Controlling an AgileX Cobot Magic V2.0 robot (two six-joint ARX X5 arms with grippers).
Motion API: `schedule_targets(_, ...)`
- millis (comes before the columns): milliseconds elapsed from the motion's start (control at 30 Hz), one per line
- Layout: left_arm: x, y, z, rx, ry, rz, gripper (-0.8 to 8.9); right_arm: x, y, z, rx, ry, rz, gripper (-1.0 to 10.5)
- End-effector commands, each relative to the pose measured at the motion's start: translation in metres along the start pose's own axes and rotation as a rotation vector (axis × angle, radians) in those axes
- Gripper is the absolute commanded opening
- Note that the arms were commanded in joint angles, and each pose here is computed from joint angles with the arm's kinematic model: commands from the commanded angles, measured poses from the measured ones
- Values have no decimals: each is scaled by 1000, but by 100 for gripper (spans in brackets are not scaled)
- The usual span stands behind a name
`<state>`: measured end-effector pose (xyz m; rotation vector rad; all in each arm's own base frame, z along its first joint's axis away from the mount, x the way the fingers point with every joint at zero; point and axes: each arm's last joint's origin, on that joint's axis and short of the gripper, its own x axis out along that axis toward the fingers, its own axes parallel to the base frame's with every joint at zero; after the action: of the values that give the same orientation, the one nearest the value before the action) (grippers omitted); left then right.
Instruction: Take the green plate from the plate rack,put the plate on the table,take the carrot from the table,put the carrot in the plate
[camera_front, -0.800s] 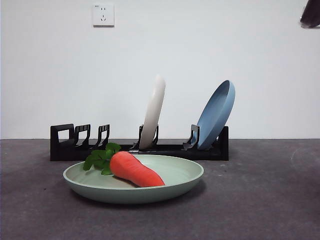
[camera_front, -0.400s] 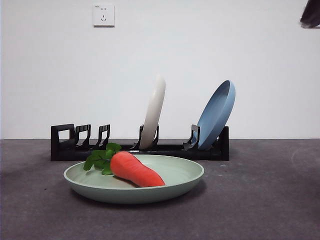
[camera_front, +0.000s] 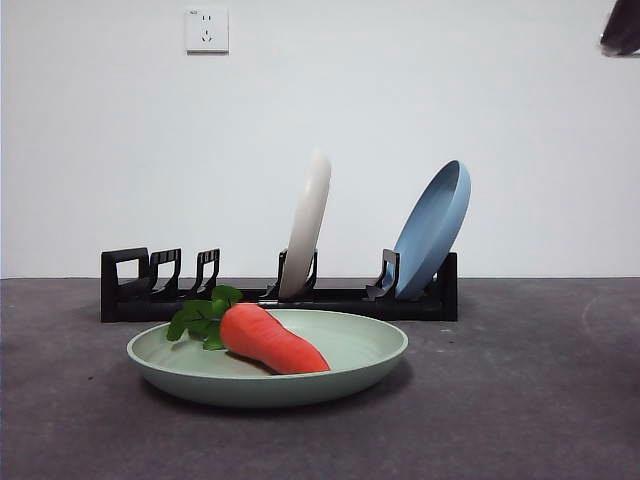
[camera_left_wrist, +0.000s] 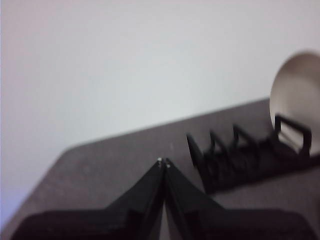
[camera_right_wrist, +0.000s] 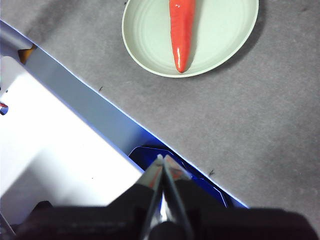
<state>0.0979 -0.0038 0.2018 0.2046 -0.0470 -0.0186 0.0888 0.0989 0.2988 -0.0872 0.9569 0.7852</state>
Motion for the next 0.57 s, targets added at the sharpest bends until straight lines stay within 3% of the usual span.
schedule_targets(33, 0, -4, -20, -32, 28, -2, -2, 0, 0, 0, -9, -3, -1, 1)
schedule_targets(433, -4, -10, -54, -73, 227, -34, -2, 0, 0, 0, -9, -3, -1, 1)
schedule_targets(567, -4, -11, -53, -78, 218, -53, -2, 0, 0, 0, -9, -3, -1, 1)
